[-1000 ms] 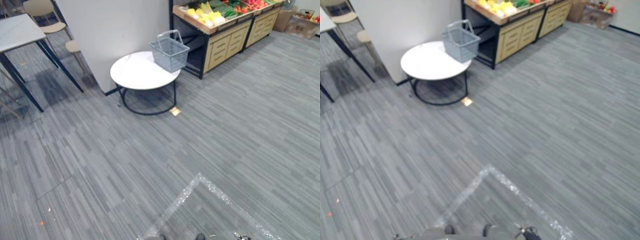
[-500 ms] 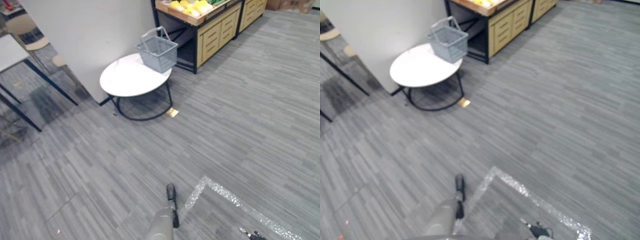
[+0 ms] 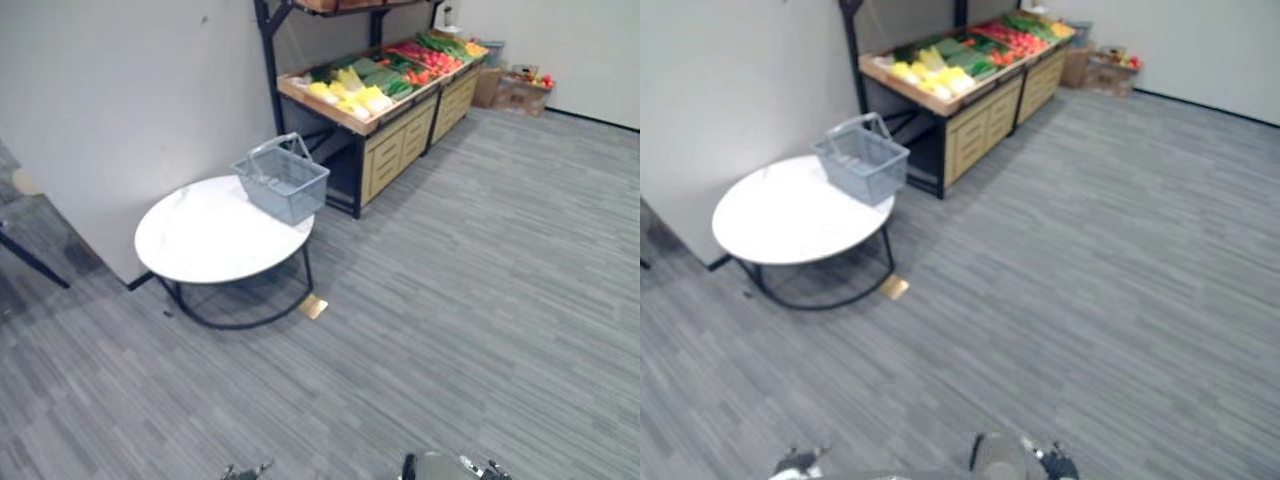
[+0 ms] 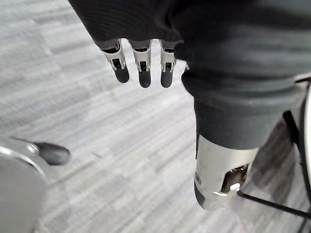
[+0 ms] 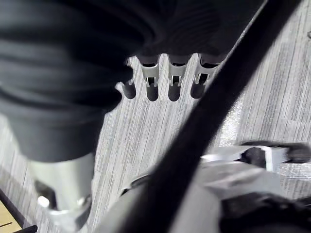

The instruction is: Pick vegetable in the basket

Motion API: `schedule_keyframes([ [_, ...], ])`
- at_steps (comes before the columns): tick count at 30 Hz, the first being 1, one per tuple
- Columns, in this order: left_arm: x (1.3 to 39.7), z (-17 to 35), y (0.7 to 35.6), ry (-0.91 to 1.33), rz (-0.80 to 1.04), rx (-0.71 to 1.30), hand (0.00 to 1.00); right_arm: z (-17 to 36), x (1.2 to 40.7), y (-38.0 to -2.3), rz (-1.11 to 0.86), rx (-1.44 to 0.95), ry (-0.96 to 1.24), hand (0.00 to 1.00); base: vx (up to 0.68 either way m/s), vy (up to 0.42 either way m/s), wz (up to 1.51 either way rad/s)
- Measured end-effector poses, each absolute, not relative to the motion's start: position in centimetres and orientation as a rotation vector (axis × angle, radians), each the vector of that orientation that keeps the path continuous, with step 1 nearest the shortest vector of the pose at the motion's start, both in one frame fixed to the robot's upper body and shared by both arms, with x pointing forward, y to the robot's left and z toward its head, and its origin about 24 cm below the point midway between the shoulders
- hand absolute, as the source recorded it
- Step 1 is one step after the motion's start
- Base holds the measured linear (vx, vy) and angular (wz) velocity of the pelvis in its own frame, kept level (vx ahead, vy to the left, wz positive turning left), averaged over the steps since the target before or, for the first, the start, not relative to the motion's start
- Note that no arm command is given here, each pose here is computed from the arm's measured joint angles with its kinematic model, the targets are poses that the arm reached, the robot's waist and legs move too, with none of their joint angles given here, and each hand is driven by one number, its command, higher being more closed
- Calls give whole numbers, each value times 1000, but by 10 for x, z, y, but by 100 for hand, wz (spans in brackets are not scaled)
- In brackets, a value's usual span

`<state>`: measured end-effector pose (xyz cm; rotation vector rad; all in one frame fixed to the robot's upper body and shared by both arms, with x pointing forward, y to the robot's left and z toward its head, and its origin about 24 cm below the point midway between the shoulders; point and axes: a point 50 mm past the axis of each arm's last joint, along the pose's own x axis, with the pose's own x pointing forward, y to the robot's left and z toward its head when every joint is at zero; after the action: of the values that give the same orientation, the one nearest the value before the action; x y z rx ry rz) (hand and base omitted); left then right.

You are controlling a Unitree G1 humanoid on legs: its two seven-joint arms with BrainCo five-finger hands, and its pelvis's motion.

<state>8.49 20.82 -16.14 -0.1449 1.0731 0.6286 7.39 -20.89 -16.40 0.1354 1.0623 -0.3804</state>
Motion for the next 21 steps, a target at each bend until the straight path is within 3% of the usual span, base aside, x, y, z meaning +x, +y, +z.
schedule_keyframes([
  [10,78,-166,186,1095,707,-226,0,-162,70,-224,-412,90,1068,0,577,-334,40],
  [15,86,-162,195,1075,733,-185,0,-164,61,-228,-429,56,1116,0,525,-387,41],
  [21,98,-158,199,1019,750,-187,0,-162,76,-228,-379,0,1101,0,354,-140,31],
])
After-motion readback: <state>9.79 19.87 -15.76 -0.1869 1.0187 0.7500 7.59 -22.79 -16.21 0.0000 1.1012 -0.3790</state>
